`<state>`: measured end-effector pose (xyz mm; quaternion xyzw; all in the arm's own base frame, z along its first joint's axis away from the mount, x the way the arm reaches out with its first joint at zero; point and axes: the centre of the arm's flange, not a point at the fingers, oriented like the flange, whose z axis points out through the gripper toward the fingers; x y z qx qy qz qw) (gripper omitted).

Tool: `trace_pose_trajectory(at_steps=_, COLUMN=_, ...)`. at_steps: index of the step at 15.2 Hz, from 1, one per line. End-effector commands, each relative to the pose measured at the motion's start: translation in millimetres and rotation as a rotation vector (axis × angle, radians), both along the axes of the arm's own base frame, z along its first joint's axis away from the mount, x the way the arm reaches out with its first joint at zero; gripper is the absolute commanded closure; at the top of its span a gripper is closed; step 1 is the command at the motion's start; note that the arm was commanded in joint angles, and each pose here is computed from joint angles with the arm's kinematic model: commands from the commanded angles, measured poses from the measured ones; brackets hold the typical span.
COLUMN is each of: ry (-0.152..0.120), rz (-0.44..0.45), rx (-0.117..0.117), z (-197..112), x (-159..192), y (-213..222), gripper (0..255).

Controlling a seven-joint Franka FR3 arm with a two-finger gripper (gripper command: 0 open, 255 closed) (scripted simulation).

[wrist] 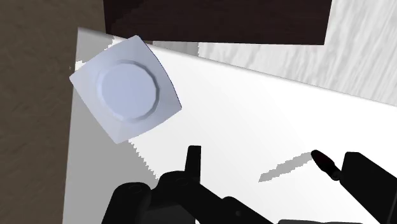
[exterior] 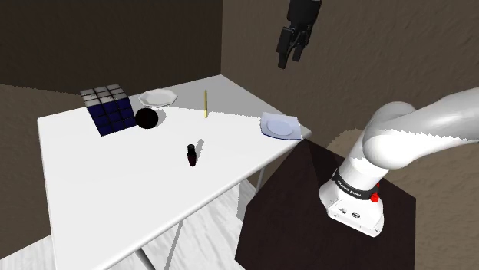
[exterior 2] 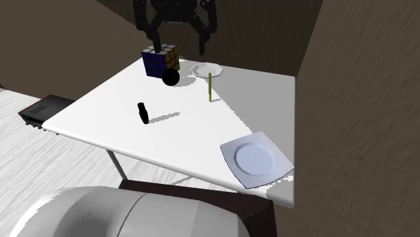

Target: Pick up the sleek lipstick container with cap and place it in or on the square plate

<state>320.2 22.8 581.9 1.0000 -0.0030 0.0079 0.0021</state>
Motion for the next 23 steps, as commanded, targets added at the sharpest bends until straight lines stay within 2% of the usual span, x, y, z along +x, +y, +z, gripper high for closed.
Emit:
trace_pose_trajectory(at_steps=1, ry=0.0, rz=0.0, rx=0.0, z=0.0, x=0.0, y=0.0, gripper=0)
trace_pose_trajectory(at_steps=23, ry=-0.001, rz=-0.029, rx=0.012, z=-190.4, x=130.8, y=174.0, gripper=0)
